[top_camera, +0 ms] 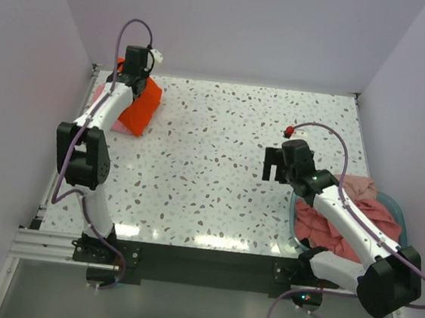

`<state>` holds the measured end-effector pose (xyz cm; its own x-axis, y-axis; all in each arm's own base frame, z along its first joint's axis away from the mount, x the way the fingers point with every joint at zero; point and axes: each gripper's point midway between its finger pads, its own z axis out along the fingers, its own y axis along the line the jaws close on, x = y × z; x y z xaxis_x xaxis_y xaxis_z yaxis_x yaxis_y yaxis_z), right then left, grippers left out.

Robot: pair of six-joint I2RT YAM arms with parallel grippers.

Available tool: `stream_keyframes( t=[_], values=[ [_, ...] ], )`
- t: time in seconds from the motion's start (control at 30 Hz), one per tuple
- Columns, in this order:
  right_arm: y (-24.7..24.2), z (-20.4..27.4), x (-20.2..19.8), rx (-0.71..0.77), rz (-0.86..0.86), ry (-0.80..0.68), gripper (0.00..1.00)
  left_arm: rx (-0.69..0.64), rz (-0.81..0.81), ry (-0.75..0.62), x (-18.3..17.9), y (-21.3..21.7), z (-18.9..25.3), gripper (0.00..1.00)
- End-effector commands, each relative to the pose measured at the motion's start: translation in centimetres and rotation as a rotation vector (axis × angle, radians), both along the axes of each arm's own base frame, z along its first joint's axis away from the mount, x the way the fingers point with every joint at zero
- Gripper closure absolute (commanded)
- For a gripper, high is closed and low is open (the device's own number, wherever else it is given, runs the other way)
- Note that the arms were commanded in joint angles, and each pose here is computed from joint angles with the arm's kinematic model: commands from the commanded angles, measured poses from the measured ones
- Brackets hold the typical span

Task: Fold and stack the t-shirts
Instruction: Neatly place the folded tshirt to the corner

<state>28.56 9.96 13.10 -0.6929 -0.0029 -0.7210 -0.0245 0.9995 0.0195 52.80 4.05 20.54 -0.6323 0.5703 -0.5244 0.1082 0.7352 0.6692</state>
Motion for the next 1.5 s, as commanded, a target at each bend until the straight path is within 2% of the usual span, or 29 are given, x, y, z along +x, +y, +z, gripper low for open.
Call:
stream_keyframes(
  t=[0.0,0.1,0.3,0.33,0.37,0.53,0.57,0.63,0.67,0.7,0.73,0.9,1.1,1.17,1.2,1.23,1.27,1.3,1.33,1.37,1.4,1.43,1.47],
  values=[
    [-0.5,1.5,0.5,-0.01,-0.02,-0.053,0.01,-0.016,0.026,-0.149,0.0,2.1,6.5,1.0],
    [-0.6,1.5,0.5,-0.011,-0.024,-0.055,0.01,-0.054,0.004,-0.15,0.4,2.8,6.2,1.0],
    [-1.1,1.1,0.5,-0.037,-0.054,-0.041,0.01,-0.078,0.027,-0.054,1.8,4.2,1.0,1.0],
    [-1.3,0.8,0.4,-0.04,-0.062,-0.039,0.01,-0.078,0.068,-0.045,1.7,6.3,0.4,1.0],
    [-1.3,0.9,0.5,-0.039,-0.066,-0.045,0.01,-0.085,0.08,-0.014,2.1,6.8,-1.2,1.0],
    [-1.4,1.1,1.0,-0.051,-0.071,-0.059,0.01,-0.127,0.141,-0.003,2.9,9.3,-2.7,1.0],
    [-1.5,1.2,1.0,-0.056,-0.074,-0.057,0.01,-0.132,0.151,0.017,3.1,9.5,-3.8,0.88],
    [-1.8,1.2,1.2,-0.07,-0.1,-0.047,0.01,-0.126,0.18,0.041,2.9,10.0,-4.3,0.72],
    [-1.9,1.1,1.2,-0.076,-0.107,-0.042,0.01,-0.124,0.192,0.047,2.8,10.2,-4.5,0.57],
    [-2.0,1.2,1.2,-0.079,-0.112,-0.046,0.01,-0.128,0.201,0.041,2.8,10.4,-4.4,0.35],
    [-2.1,1.4,1.3,-0.077,-0.121,-0.052,0.02,-0.129,0.233,0.024,2.6,10.9,-4.0,0.0],
    [-1.8,2.6,1.2,-0.053,-0.114,-0.065,0.01,-0.157,0.304,-0.093,2.3,11.6,0.1,0.0],
    [-1.0,3.6,1.1,-0.006,-0.086,-0.08,0.02,-0.425,0.243,-0.22,1.7,6.8,7.5,0.0],
    [-1.2,3.6,0.8,0.0,-0.101,-0.067,0.01,-0.573,0.226,-0.271,0.8,3.5,9.8,0.0],
    [-1.1,3.6,0.7,0.012,-0.11,-0.069,0.01,-0.63,0.237,-0.244,0.0,2.3,8.6,0.0],
    [-1.1,3.6,0.6,0.032,-0.135,-0.071,0.01,-0.754,0.211,-0.283,-1.2,-0.8,10.4,0.0],
    [-0.9,4.1,0.7,0.058,-0.13,-0.096,0.01,-0.804,0.197,-0.268,-2.1,-2.4,9.8,0.0],
    [-0.3,4.0,0.6,0.085,-0.108,-0.095,0.01,-0.858,0.194,-0.192,-3.5,-6.3,5.9,0.0],
    [-0.3,3.7,0.4,0.097,-0.109,-0.097,0.01,-0.891,0.154,-0.254,-5.6,-8.2,7.8,0.0],
    [-0.2,4.0,0.4,0.108,-0.107,-0.106,0.01,-0.896,0.138,-0.253,-6.9,-10.0,6.8,0.0],
    [-0.1,4.3,0.2,0.116,-0.103,-0.111,0.02,-0.909,0.075,-0.188,-9.0,-14.3,3.5,0.0],
    [-0.2,4.5,0.1,0.121,-0.11,-0.114,0.01,-0.967,0.057,-0.209,-11.0,-16.0,4.4,0.0],
    [-0.2,4.5,0.0,0.122,-0.109,-0.112,0.01,-0.986,0.034,-0.177,-12.5,-17.8,3.4,0.0]
  ],
)
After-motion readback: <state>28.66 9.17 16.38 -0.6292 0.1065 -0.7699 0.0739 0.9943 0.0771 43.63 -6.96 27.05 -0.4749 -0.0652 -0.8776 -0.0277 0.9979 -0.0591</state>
